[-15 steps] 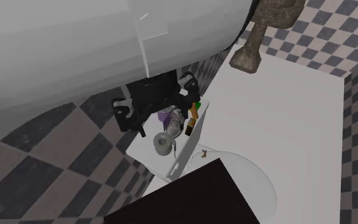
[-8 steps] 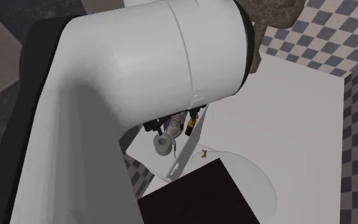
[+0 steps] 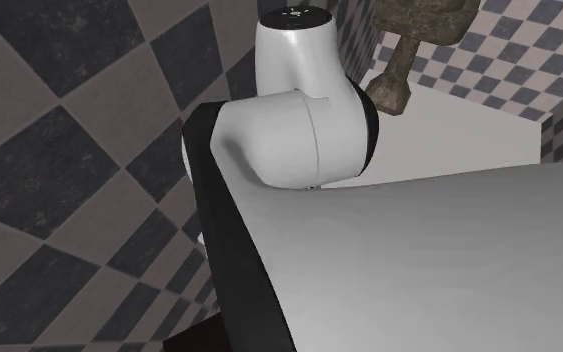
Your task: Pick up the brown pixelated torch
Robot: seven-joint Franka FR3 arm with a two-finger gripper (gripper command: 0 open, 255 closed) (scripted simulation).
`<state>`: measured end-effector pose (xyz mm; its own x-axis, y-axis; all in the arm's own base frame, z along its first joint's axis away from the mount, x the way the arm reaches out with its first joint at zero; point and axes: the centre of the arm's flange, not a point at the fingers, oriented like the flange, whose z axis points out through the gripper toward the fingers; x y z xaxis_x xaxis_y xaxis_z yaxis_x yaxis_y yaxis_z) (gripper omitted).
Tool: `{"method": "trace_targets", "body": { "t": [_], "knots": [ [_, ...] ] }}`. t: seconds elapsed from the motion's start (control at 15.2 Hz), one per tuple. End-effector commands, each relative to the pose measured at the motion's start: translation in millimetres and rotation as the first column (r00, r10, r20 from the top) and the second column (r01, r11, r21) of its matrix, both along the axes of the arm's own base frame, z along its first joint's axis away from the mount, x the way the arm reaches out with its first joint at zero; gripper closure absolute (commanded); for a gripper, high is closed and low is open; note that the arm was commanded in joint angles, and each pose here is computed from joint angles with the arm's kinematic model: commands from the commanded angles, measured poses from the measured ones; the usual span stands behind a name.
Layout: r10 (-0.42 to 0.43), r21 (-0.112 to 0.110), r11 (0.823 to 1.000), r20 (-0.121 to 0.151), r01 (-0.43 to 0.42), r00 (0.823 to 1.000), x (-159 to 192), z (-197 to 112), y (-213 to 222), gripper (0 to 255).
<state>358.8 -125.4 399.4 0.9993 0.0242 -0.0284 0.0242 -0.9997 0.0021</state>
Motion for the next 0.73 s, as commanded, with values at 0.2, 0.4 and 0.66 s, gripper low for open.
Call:
{"method": "trace_targets", "body": {
  "t": [0.2,0.4,0.66],
  "knots": [
    [0.017,0.011,1.0,0.028,-0.018,0.999,19.9,-55.9,-29.3,0],
    [0.027,0.018,0.999,0.044,-0.028,0.999,32.8,-89.1,-45.8,0],
    [0.041,0.027,0.999,0.064,-0.043,0.997,50.9,-133.3,-67.2,0]
  ]
}}
